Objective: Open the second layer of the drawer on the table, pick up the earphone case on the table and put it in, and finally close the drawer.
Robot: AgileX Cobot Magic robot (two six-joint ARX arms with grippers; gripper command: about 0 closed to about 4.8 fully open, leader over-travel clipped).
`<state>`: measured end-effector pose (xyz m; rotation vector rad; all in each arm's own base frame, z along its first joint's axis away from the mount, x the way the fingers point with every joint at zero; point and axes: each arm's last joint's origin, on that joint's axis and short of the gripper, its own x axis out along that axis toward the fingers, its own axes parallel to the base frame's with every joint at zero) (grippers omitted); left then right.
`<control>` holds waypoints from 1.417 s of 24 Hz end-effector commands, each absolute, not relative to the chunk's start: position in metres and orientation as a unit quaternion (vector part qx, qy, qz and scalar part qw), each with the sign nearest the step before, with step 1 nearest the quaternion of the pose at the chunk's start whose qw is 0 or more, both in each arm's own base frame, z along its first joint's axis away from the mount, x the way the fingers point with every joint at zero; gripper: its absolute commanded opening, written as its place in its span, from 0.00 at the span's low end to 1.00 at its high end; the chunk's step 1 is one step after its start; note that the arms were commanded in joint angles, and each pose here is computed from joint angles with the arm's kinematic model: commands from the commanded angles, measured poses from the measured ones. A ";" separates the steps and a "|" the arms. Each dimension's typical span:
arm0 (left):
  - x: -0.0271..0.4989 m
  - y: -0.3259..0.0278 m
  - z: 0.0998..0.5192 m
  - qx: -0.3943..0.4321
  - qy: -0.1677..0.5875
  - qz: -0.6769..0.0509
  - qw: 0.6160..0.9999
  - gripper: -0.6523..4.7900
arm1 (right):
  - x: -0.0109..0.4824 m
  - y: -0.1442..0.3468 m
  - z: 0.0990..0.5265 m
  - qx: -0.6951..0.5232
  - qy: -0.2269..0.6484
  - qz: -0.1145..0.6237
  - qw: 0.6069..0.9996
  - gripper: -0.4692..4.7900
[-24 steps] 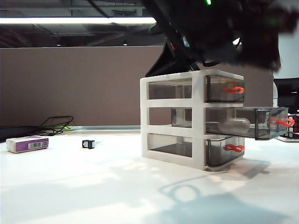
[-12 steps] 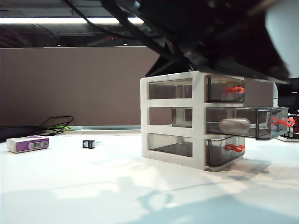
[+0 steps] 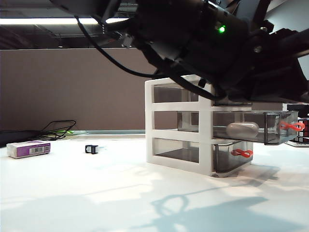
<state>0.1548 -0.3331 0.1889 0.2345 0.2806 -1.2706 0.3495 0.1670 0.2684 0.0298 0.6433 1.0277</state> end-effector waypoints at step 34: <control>0.182 -0.339 0.158 0.159 0.151 -0.238 0.946 0.11 | 0.350 0.158 0.278 -0.036 0.323 0.407 0.854 0.08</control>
